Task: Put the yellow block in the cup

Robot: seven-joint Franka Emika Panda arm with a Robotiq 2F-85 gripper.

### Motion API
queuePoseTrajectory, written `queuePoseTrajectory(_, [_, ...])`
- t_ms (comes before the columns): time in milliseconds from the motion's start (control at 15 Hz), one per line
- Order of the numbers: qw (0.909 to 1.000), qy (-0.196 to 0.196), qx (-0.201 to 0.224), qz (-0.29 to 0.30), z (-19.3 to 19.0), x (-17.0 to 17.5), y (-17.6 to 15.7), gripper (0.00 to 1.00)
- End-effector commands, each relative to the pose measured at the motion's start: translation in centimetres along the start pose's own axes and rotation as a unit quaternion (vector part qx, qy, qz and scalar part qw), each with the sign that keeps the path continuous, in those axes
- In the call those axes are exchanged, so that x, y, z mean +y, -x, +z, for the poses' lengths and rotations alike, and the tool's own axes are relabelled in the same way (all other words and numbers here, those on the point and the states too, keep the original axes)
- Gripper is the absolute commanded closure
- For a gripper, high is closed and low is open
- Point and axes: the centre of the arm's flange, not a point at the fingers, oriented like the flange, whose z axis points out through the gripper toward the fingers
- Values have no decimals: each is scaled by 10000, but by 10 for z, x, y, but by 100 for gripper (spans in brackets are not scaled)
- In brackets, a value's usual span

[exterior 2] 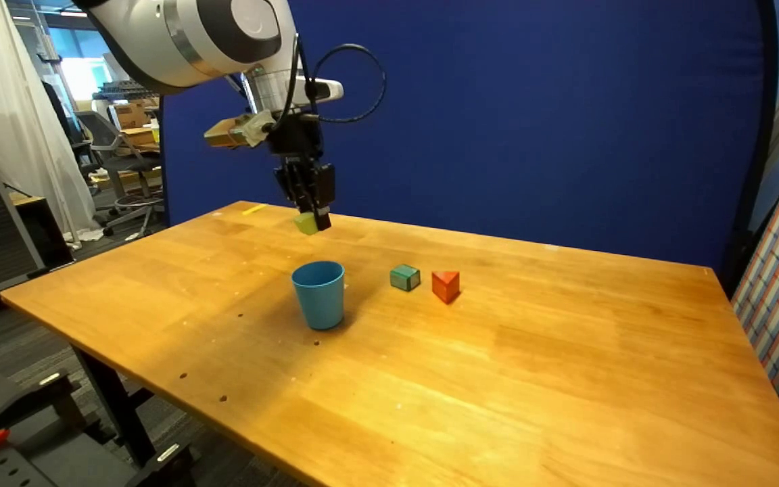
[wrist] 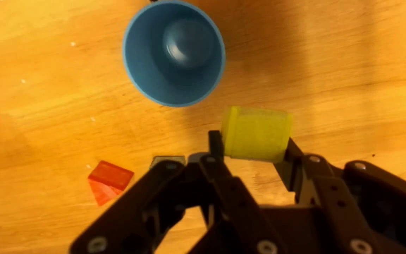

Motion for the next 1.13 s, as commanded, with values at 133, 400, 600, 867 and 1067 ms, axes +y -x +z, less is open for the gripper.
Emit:
queuePoseTrajectory(133, [9987, 196, 130, 458, -16, 35, 24, 83])
queuePoseTrajectory(400, [9977, 196, 13, 652, -3, 46, 35, 83])
queuePoseTrajectory(600, [9971, 179, -96, 729, 6, 50, 40, 34])
queuePoseTrajectory(867, [9973, 229, -262, 645, 17, 46, 35, 30])
queuePoseTrajectory(1067, [9973, 217, -271, 653, 17, 45, 36, 13])
